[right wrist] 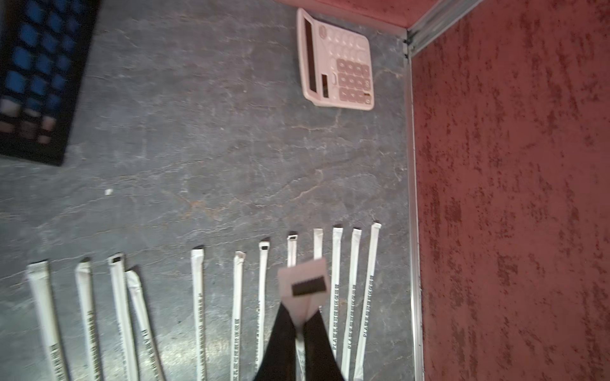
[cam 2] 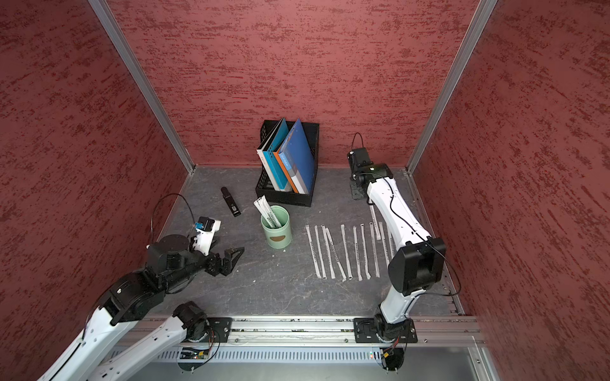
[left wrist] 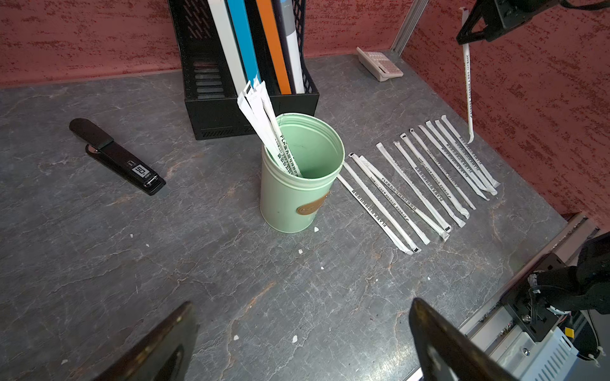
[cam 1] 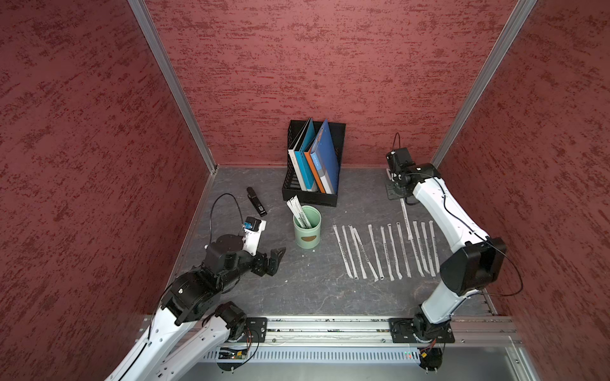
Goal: Take the straws out of the storage container
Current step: Place the straw at the center of the board.
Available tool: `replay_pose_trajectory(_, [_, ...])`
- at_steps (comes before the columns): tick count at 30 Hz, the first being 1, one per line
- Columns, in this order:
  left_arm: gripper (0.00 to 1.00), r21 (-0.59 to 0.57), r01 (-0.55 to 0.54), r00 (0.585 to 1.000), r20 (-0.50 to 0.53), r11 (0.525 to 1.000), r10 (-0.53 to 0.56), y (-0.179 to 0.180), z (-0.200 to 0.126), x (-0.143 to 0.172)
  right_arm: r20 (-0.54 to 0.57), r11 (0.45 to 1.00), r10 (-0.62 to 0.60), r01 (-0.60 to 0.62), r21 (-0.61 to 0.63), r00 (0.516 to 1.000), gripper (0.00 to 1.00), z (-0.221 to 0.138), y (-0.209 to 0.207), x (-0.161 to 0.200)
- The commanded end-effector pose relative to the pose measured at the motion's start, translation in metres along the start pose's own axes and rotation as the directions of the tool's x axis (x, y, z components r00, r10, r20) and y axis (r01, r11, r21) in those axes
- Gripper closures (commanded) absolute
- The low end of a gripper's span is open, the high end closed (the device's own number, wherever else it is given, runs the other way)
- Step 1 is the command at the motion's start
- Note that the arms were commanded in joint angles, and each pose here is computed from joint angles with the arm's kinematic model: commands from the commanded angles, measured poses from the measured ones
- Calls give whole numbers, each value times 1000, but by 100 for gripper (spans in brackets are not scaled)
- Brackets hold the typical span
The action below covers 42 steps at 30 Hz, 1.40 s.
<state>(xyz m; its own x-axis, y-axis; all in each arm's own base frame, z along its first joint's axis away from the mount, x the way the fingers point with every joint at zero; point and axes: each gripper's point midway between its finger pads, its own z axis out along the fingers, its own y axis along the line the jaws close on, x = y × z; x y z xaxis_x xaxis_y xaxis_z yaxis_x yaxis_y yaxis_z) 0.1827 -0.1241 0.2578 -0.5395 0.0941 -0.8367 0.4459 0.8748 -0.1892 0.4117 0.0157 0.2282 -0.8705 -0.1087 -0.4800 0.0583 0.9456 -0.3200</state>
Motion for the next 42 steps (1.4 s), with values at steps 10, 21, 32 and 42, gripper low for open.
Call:
replay_pose_trajectory(10, [1,16,2,999,35,1000,-3,-2,-3,-6,-100,987,47,-31,156,994,100,66,-54,32])
replay_pose_trajectory(21, [1,6,3,998,62,1000,-3,0,-9,-9,-178,972,87,-44,231,980,100,104,-83,68])
replay_pose_trajectory(32, [1,-18,3,999,46,1000,-2,4,-4,-7,-252,958,112,-37,285,961,100,138,-105,90])
replay_pose_trajectory(42, [1,-35,10,999,36,999,-9,8,0,-6,-271,960,161,-87,267,949,99,130,-127,93])
